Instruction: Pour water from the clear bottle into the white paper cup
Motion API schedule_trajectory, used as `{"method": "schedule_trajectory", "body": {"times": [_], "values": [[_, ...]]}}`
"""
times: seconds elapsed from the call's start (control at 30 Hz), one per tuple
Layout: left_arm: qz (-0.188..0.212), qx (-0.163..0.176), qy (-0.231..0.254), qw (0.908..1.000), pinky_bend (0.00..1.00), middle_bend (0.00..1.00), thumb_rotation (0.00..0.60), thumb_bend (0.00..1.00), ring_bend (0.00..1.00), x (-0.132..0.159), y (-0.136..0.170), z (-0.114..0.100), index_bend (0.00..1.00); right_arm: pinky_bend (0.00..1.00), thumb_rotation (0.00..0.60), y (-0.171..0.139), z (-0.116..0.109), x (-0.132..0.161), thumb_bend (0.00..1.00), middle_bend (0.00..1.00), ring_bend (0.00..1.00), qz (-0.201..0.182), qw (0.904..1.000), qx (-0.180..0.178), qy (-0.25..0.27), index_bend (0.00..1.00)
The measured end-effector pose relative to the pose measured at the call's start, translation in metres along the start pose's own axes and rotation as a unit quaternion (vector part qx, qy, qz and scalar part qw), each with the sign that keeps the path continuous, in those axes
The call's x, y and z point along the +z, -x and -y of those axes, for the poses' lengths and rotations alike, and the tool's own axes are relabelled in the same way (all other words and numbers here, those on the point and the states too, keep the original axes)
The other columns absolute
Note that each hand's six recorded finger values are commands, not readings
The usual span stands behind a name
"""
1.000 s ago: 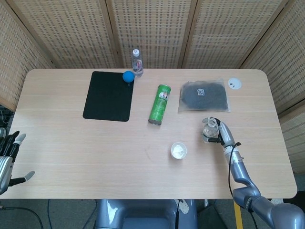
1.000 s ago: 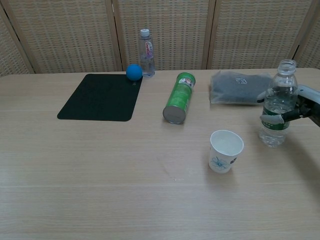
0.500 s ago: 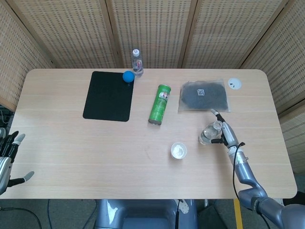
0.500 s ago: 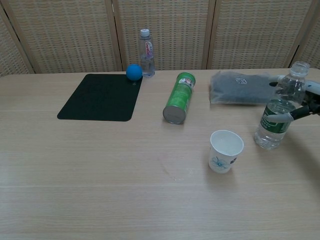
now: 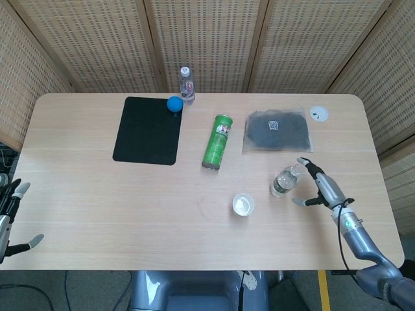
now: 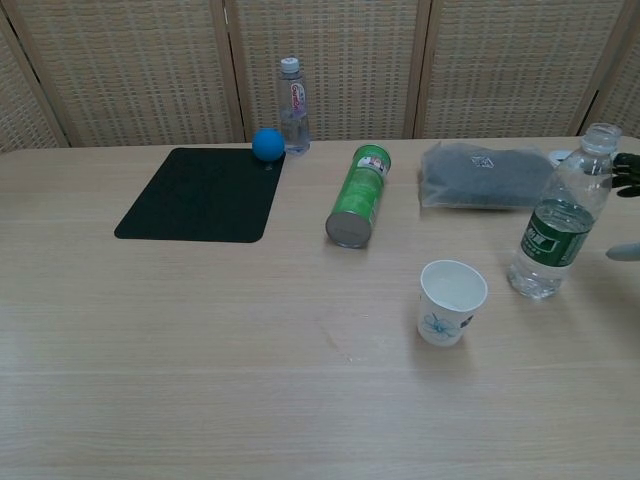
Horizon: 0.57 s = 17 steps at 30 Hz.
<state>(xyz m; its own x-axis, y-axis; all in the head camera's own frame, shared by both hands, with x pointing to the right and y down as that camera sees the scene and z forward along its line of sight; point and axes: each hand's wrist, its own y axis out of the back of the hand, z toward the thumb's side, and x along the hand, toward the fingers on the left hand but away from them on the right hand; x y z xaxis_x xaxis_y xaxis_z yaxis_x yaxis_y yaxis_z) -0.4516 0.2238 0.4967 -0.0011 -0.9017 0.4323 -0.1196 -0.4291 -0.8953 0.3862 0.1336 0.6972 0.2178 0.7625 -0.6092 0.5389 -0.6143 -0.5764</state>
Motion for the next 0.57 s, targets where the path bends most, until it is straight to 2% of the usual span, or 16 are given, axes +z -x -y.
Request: {"method": "schedule_trajectory", "body": {"times": [0.23,0.33,0.43,0.57], "values": [[-0.004,0.004,0.009,0.9999,0.00,0.00,0.600,0.09,0.00,-0.004,0.003,-0.007,0.00,0.00,0.600,-0.037,-0.034,-0.013,0.00,0.00,0.00,0.001,0.9946,-0.048,-0.092,0.00],[-0.006,0.003,0.009,0.9999,0.00,0.00,0.600,0.09,0.00,-0.006,0.004,-0.007,0.00,0.00,0.600,-0.054,-0.049,-0.014,0.00,0.00,0.00,-0.007,0.9845,-0.086,-0.152,0.00],[-0.004,0.001,0.007,1.0000,0.00,0.00,0.600,0.09,0.00,-0.005,0.002,-0.006,0.00,0.00,0.600,-0.074,-0.063,-0.006,0.00,0.00,0.00,-0.025,0.9705,-0.135,-0.198,0.00],[0.000,0.005,0.006,1.0000,0.00,0.00,0.600,0.09,0.00,-0.005,0.002,-0.005,0.00,0.00,0.600,-0.104,-0.071,0.015,0.00,0.00,0.00,-0.051,0.9459,-0.199,-0.251,0.00]]}}
